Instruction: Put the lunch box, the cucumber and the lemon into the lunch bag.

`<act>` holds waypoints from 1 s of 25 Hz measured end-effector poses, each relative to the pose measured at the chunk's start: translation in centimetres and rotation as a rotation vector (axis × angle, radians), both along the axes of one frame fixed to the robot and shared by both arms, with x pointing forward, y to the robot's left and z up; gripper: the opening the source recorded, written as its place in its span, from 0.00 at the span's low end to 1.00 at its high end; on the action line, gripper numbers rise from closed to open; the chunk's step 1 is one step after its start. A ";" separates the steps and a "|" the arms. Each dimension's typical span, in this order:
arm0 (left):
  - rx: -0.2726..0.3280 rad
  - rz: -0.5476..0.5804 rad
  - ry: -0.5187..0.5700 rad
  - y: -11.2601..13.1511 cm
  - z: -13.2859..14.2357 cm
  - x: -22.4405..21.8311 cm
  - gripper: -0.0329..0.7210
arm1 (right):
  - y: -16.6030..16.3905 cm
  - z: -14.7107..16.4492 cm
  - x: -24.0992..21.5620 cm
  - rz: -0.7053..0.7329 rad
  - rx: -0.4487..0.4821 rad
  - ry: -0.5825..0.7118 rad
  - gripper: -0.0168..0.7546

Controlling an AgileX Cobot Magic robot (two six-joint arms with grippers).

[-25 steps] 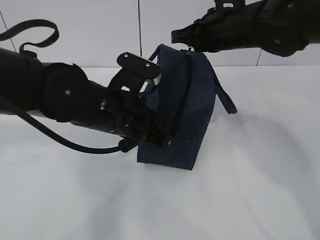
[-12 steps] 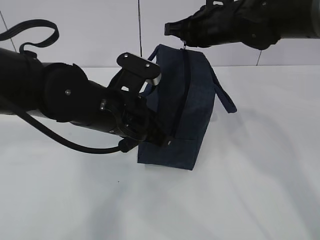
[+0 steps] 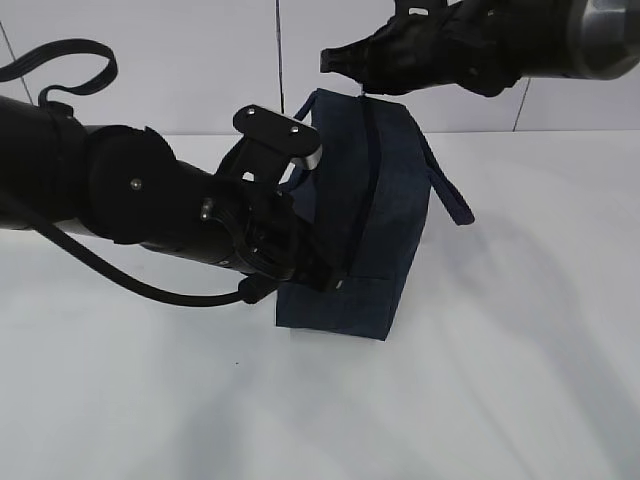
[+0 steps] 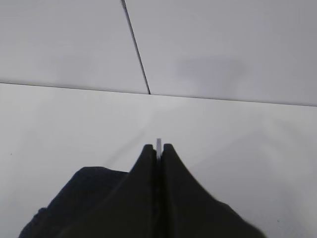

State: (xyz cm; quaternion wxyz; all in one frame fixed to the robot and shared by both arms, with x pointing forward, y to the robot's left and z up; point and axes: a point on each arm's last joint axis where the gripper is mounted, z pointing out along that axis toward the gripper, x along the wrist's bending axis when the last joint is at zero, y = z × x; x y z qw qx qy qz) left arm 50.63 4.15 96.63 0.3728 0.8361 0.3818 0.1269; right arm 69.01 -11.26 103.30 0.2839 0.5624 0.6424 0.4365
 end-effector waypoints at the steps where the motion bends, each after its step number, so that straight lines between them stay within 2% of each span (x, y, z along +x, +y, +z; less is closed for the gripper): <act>1: 0.000 0.000 0.000 0.0 0.0 0.0 0.04 | 0.0 0.0 0.1 -0.001 -0.006 -0.001 0.03; 7: -0.005 0.005 0.003 0.0 0.0 0.0 0.04 | -0.3 -0.3 0.9 -0.002 -0.055 -0.020 0.03; 17: -0.013 0.012 0.005 0.0 0.0 0.0 0.04 | -1.8 -1.0 2.2 -0.039 -0.066 -0.014 0.03; 20: -0.037 0.035 0.035 -0.1 0.2 0.0 0.05 | -1.8 -1.0 2.2 -0.039 -0.066 -0.014 0.03; 22: -0.050 0.045 0.067 -0.3 0.3 0.0 0.09 | -1.8 -1.1 2.2 -0.041 -0.060 -0.011 0.03; 25: -0.062 0.051 0.132 -0.4 0.8 0.1 0.26 | -1.8 -1.1 2.2 -0.048 -0.043 -0.004 0.03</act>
